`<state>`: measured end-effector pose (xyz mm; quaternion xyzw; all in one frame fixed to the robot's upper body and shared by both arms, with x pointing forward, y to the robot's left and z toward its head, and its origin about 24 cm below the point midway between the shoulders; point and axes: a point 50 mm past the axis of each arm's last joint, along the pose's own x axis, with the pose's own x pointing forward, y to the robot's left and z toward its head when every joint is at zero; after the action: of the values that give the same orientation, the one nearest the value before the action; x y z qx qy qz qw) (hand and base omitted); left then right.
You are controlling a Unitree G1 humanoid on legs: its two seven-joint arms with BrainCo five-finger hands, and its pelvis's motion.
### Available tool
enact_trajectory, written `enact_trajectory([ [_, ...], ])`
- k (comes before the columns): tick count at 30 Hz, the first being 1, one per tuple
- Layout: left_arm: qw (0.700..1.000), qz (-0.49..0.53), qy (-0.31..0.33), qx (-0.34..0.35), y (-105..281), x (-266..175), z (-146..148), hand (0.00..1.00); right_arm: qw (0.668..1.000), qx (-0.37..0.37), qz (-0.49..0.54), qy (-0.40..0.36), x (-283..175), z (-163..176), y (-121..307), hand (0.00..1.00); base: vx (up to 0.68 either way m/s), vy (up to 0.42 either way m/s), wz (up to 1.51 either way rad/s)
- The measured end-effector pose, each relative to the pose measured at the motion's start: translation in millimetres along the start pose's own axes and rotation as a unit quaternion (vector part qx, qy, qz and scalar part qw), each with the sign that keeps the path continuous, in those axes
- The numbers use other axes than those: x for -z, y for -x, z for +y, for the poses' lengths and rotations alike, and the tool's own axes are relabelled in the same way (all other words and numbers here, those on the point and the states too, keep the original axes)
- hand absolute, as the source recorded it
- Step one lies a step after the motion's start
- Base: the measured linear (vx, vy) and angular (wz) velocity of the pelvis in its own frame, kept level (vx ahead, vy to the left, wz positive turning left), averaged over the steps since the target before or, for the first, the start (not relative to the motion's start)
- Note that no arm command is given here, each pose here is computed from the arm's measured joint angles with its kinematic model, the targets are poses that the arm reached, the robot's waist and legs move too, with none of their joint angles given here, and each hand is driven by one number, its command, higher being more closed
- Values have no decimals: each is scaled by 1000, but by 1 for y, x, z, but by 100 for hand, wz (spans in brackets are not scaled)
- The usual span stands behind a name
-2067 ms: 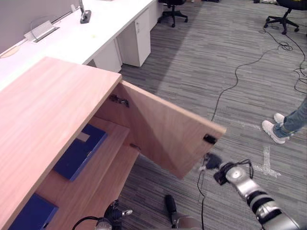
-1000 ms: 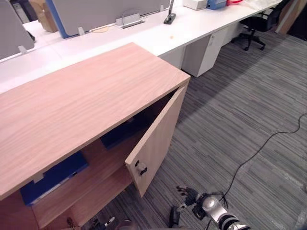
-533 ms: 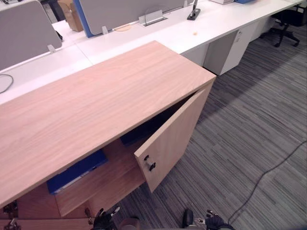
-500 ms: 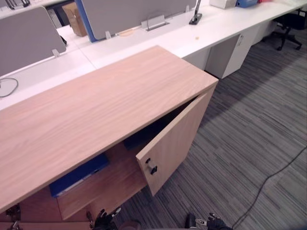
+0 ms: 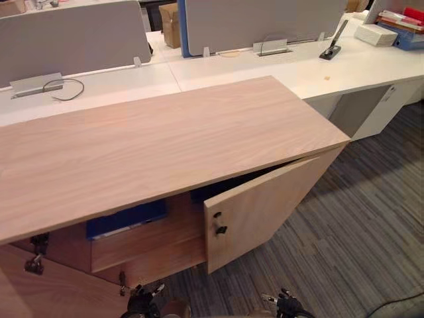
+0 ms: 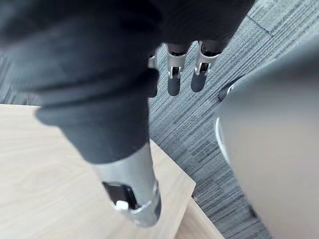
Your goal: Walk over to the cabinet, pick up the folder, carry it to the office cabinet, place the folder inside the office cabinet, then close the office cabinet door
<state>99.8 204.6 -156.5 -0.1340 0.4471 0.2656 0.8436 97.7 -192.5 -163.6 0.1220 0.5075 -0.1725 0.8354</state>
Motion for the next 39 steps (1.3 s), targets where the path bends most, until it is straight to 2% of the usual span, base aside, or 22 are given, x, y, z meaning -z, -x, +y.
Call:
enact_trajectory([
  [8, 1000, 11, -5, -4, 1, 6, 8, 0, 999, 24, 37, -18, 19, -13, 3, 0, -79, -200, 65],
  [11, 999, 5, -36, 13, 0, 2, 2, 0, 998, 30, 40, -36, 17, -14, 2, 0, -42, -92, 79],
  [14, 999, -10, -38, 20, -4, -11, -4, 0, 995, 45, 45, -80, 19, -18, 2, 0, -143, -7, 80],
  [17, 999, 0, -48, 20, -1, 0, -1, 0, 994, 51, 42, -89, 21, -23, 3, 0, -80, 62, 49],
  [22, 993, 4, -112, 38, 0, 3, -2, 0, 982, 68, 59, -166, 38, -28, 9, 0, -26, 117, 54],
  [28, 976, -1, -203, 72, 0, 4, -12, 0, 985, 66, 57, -152, 35, -29, 8, 0, 77, 93, 32],
  [39, 960, -8, -259, 105, -1, 0, -22, 0, 993, 37, 45, -98, 21, -16, 3, 0, -2, 18, 40],
])
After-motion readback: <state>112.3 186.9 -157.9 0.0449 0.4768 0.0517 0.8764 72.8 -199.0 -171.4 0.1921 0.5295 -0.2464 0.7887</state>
